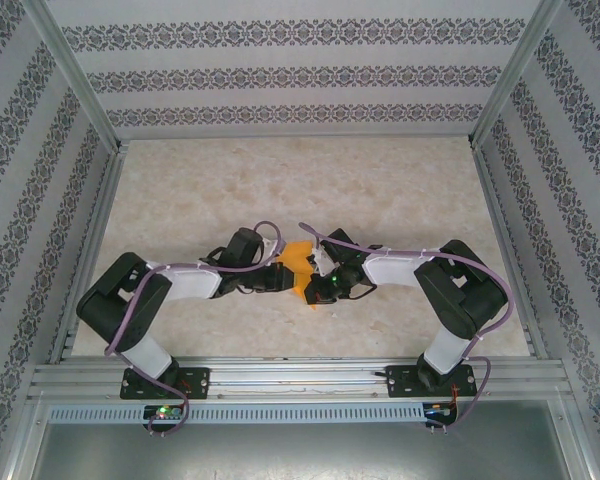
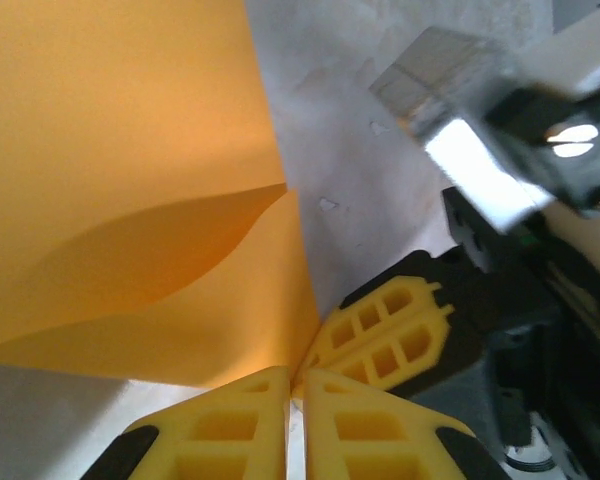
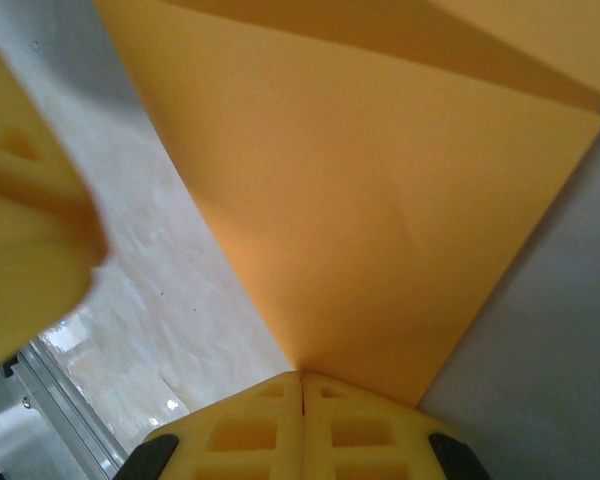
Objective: Fold a paper plane with a square sheet of paper (fold left side to right side)
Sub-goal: Third fold the triangle at the center of the table.
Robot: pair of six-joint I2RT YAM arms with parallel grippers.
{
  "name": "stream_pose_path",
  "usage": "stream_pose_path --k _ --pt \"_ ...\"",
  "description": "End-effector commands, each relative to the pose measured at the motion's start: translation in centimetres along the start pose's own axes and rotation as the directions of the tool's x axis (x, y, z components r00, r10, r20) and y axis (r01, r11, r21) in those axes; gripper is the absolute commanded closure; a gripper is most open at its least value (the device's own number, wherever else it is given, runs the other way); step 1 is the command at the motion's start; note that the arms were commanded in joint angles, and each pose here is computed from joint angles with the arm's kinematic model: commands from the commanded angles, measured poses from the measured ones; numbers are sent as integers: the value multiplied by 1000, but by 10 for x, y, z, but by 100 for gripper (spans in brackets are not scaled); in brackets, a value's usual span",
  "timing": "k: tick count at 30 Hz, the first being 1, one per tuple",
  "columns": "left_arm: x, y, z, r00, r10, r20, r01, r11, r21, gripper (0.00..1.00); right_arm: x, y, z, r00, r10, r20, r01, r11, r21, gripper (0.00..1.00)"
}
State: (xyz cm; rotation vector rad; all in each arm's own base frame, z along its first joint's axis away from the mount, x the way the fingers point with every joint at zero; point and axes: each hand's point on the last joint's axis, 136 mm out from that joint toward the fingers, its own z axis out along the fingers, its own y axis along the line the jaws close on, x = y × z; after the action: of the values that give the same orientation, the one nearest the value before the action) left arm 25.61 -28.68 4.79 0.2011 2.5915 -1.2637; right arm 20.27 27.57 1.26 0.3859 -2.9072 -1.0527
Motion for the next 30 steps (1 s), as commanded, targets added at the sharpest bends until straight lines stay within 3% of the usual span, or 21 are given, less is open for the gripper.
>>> stream_pose_path --k 1,13,30 --pt "-11 -18 9 999 34 28 -36 997 62 87 30 -52 9 991 108 -73 -94 979 182 100" --pt "-10 -4 19 1000 -5 -3 5 1000 18 90 31 -53 8 991 113 -71 -97 977 190 100" --pt "-4 41 23 994 -107 -31 103 989 -105 95 36 -58 8 989 120 -86 -100 973 209 100"
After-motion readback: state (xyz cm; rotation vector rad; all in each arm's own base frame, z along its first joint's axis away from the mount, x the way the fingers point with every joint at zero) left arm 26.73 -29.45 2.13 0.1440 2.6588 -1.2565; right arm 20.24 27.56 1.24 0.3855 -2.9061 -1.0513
